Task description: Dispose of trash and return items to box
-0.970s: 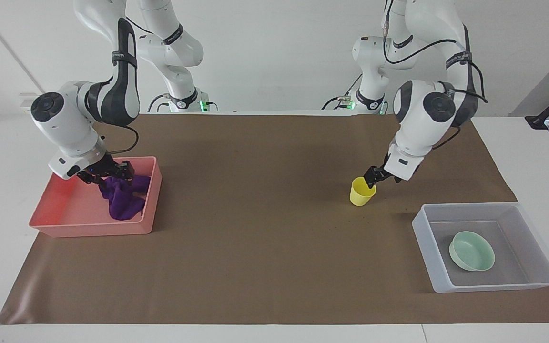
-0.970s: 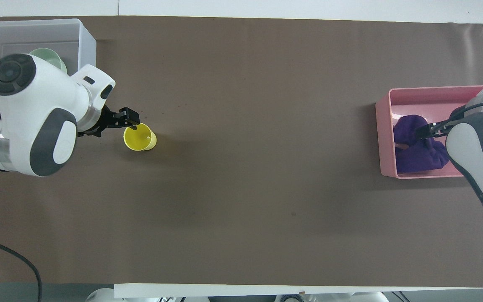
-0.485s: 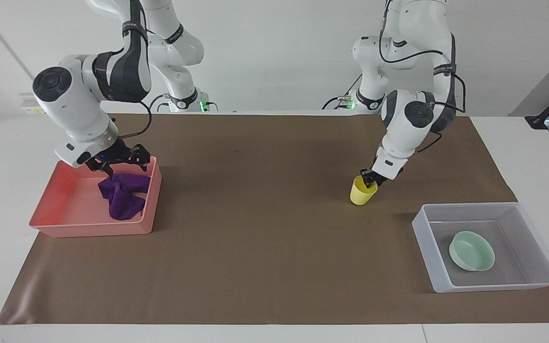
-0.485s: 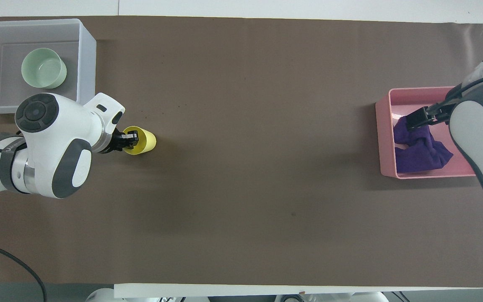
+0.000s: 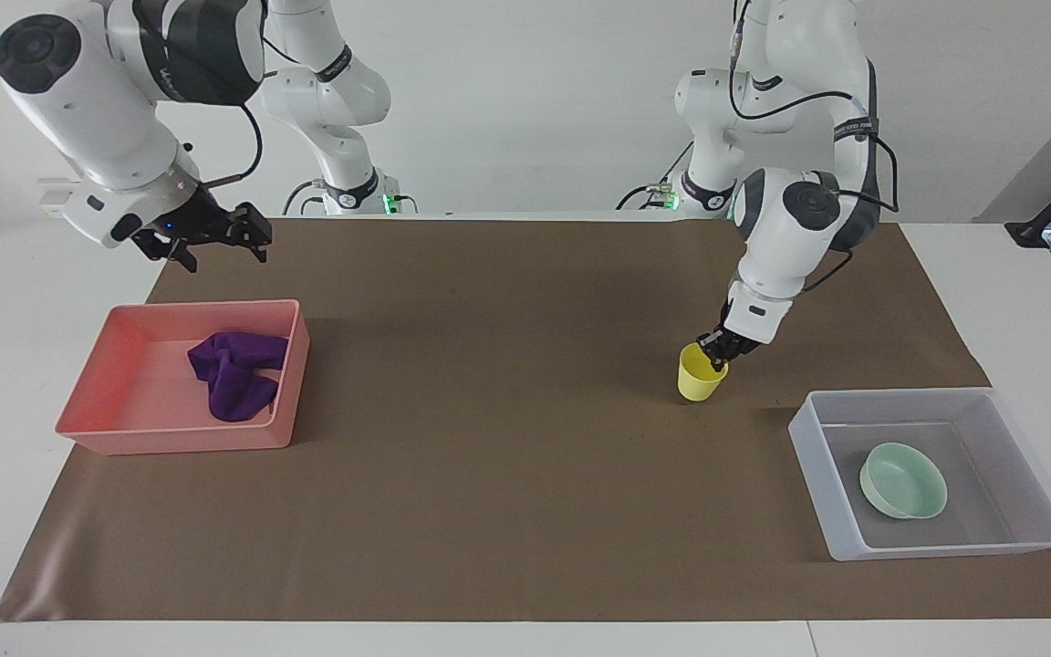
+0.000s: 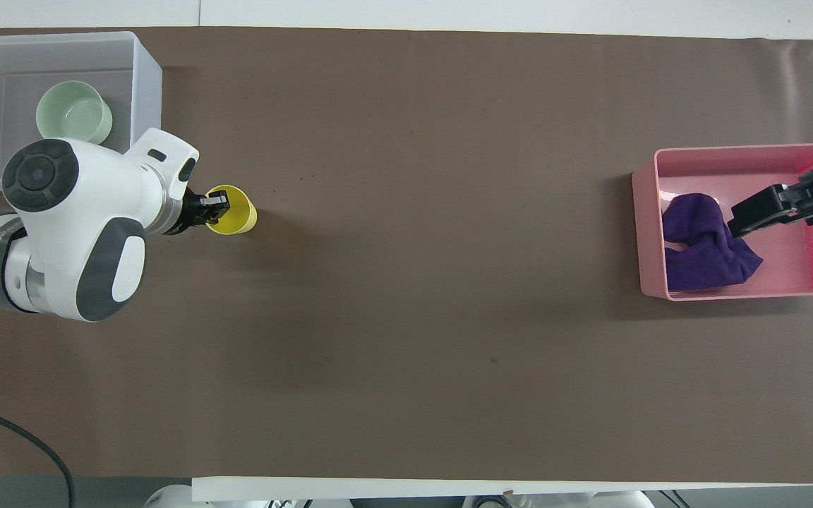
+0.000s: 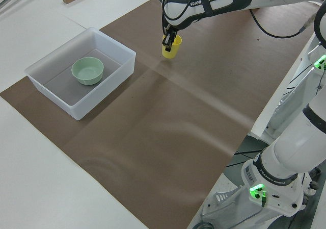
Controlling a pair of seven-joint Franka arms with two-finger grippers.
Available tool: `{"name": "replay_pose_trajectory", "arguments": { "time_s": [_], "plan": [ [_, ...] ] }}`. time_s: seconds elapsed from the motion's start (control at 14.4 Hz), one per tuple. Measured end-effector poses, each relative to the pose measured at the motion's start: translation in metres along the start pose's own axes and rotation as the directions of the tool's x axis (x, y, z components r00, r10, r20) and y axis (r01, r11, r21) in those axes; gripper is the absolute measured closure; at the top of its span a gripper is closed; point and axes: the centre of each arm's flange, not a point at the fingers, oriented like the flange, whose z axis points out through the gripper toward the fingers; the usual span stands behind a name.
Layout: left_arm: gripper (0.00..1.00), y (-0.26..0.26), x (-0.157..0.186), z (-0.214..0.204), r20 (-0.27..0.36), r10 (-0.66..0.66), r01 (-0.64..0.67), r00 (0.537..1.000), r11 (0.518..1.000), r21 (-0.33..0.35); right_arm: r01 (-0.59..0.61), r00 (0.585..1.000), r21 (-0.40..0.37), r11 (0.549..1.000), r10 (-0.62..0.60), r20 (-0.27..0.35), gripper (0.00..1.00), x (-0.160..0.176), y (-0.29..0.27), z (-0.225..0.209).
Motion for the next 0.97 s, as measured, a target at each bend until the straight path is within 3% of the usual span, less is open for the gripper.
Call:
{"name": "replay_pose_trajectory", "arguments": {
  "time_s": [0.21,0.42,0.69,0.97],
  "plan": [
    [0.95,-0.003,0.038,-0.068,-0.009,-0.049,0.049,0.999,0.999,0.000,0.005,1.000,0.023,1.000,-0.005,0.010,0.00,-0.016,-0.006,-0.011],
    [0.95,-0.059,0.108,-0.118,-0.057,-0.134,0.135,0.989,0.991,0.022,0.011,1.000,0.065,0.998,-0.011,-0.001,0.00,-0.020,-0.010,-0.015],
    [0.95,-0.201,0.180,-0.090,-0.106,-0.126,0.131,0.986,0.991,0.041,0.011,1.000,0.062,0.998,-0.011,-0.005,0.00,-0.019,-0.010,-0.015],
    [0.96,-0.223,0.207,-0.025,-0.126,-0.153,0.156,0.980,0.988,0.013,0.009,1.000,0.052,0.999,-0.008,-0.019,0.00,-0.017,-0.009,-0.014]
  ]
}}
